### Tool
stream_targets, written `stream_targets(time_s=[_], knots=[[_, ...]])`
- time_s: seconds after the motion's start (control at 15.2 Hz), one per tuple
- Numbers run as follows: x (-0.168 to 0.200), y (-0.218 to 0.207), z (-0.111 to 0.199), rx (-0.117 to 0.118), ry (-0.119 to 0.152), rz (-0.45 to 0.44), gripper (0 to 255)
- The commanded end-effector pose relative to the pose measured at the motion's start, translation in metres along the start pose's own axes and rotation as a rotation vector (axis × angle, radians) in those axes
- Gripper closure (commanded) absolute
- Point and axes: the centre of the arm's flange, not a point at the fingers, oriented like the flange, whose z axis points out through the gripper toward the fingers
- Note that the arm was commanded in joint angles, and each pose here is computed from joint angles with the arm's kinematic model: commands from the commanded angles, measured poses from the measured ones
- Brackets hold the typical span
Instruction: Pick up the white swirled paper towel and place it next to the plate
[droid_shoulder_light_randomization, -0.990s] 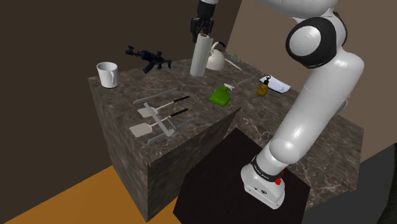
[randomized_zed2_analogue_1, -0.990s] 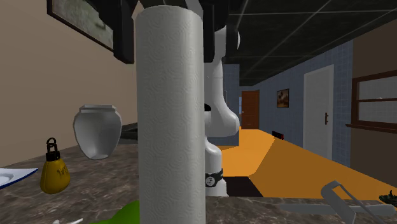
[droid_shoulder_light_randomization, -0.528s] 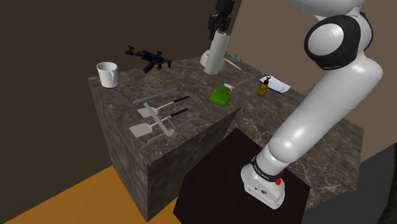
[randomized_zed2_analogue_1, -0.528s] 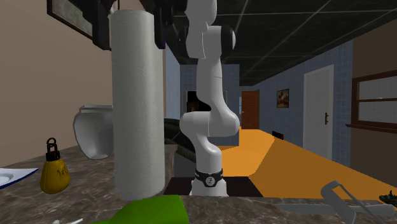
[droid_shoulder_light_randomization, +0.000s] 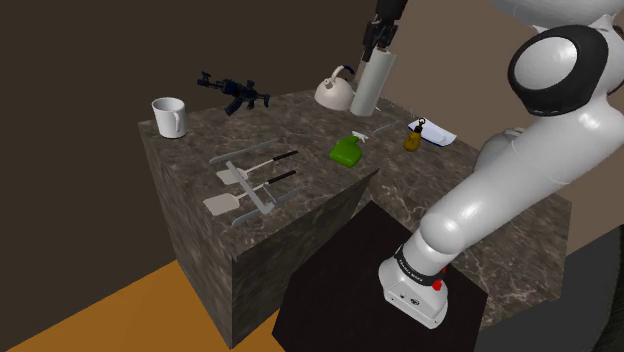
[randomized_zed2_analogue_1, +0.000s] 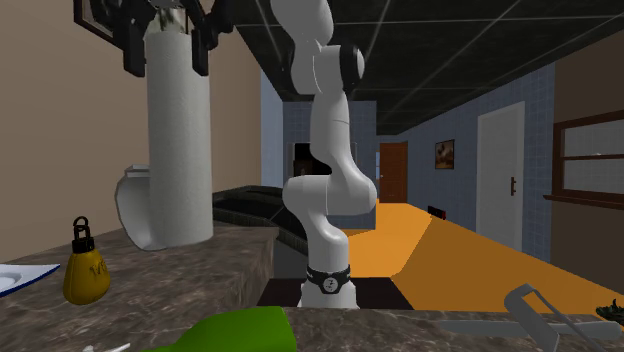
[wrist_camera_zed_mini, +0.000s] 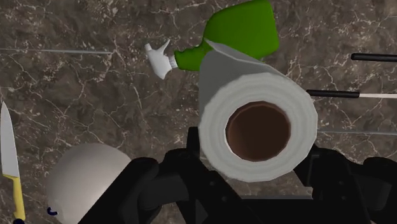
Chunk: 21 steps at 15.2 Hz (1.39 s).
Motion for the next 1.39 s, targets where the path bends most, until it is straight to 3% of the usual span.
stream_targets(time_s=[0.0,1.32], knots=[[-0.020,0.015,-0.010,0.000,0.000,-0.001,255],[-0.210,0.180,-0.090,0.000,0.000,-0.001,255]])
